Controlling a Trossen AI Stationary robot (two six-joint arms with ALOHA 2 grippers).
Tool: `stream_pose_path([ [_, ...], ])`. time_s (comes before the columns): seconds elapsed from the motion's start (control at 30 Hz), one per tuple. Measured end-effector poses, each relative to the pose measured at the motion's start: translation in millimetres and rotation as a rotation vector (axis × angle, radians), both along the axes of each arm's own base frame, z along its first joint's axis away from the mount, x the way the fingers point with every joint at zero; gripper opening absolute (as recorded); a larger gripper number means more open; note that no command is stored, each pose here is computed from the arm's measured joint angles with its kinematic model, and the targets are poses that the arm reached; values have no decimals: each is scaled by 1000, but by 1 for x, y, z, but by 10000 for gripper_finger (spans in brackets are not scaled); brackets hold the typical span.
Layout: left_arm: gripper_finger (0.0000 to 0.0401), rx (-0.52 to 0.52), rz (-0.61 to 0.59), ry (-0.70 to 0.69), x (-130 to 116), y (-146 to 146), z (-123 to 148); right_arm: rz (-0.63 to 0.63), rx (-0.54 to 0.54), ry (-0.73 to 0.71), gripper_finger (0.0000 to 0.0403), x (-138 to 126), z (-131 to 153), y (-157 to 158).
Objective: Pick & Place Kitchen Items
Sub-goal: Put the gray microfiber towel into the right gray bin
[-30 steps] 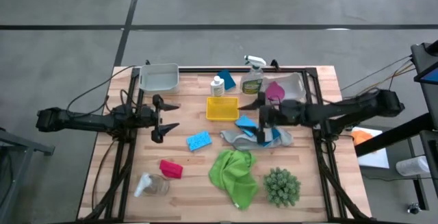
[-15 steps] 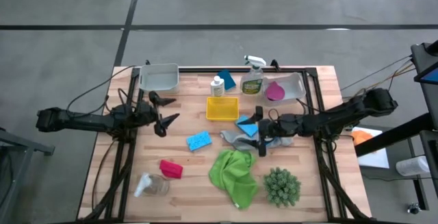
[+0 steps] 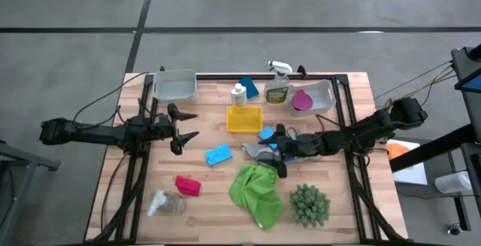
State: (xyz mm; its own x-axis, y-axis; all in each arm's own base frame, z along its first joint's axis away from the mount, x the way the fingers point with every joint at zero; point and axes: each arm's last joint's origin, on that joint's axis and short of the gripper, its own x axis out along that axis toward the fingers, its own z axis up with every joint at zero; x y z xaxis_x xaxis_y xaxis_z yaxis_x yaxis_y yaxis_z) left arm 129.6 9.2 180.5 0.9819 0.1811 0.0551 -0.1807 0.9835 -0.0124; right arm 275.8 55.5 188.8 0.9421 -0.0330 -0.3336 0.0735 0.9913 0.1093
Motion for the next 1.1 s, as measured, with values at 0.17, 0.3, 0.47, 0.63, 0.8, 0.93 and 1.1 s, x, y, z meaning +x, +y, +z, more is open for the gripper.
stream_pose_path([
  [0.17,331,35,0,12,0,0,0,-47,-32,284,318,19,0,4],
  [0.3,331,66,2,16,0,0,0,-55,-85,492,318,36,4,6],
  [0.47,331,75,-2,19,0,0,0,-51,-159,716,318,50,0,6],
  [0.63,331,75,-1,21,0,0,-1,-32,-212,822,318,61,-11,2],
  [0.8,331,75,-1,21,0,0,-1,0,-219,864,303,69,-23,-4],
  [0.93,331,75,-2,21,0,0,-1,8,-204,885,249,70,-27,-7],
  [1.1,331,83,0,3,0,0,1,10,-200,884,139,69,-26,-8],
])
